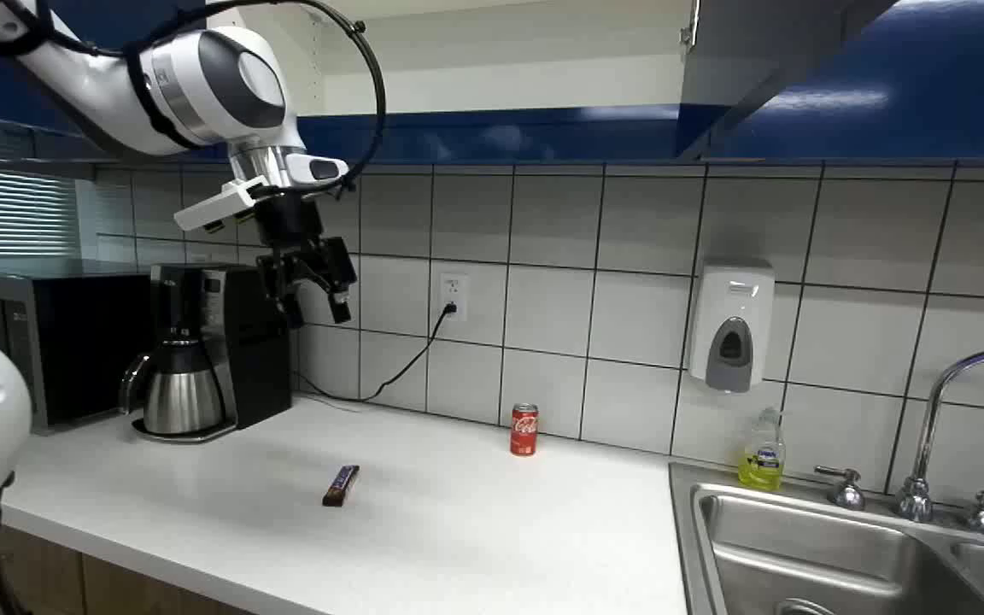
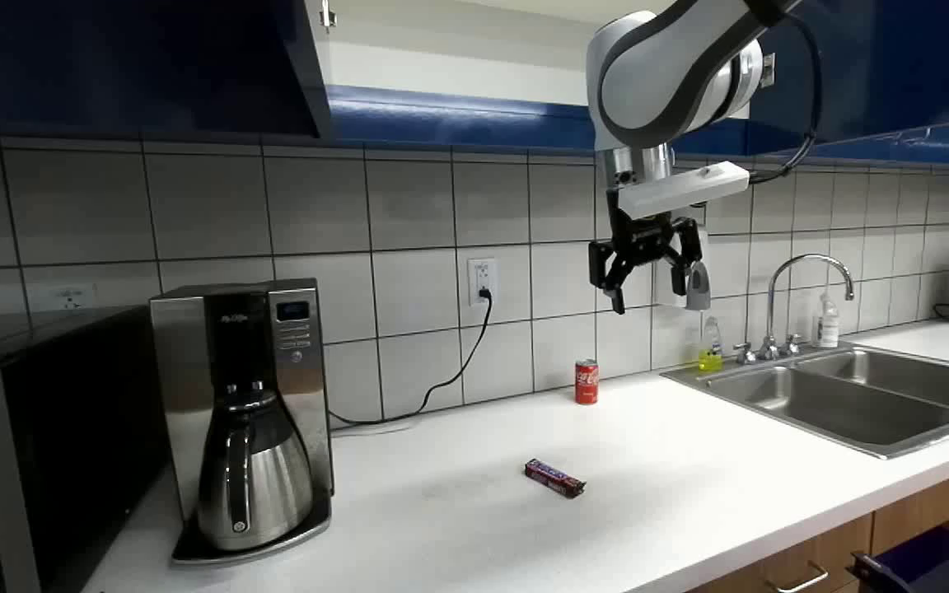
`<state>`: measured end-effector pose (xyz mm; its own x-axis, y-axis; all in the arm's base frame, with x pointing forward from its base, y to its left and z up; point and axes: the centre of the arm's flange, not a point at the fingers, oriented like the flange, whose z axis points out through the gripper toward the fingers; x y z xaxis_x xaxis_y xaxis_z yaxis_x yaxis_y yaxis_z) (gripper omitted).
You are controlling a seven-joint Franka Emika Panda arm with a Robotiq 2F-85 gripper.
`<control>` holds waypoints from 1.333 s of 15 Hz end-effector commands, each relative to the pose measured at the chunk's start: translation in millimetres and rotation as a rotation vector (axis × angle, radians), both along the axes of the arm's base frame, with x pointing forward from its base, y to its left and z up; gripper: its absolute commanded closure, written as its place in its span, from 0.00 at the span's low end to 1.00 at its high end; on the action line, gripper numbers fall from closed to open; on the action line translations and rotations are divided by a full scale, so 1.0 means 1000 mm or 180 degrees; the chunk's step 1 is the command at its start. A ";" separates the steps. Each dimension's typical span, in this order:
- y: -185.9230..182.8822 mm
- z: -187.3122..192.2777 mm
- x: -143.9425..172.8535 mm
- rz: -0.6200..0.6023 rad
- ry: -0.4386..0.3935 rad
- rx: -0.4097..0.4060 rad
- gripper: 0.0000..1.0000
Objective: Put the brown packet in the open upper cabinet.
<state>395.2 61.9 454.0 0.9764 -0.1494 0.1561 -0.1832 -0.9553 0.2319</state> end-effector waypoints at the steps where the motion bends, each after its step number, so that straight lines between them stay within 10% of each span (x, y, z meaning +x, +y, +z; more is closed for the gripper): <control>1: 0.000 0.000 0.000 0.0000 0.0002 0.0000 0.00; 20: -0.001 -0.015 0.022 0.1135 0.0171 0.0262 0.00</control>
<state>406.8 65.0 443.5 0.9826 0.1423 0.1197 0.1175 -0.9741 0.1933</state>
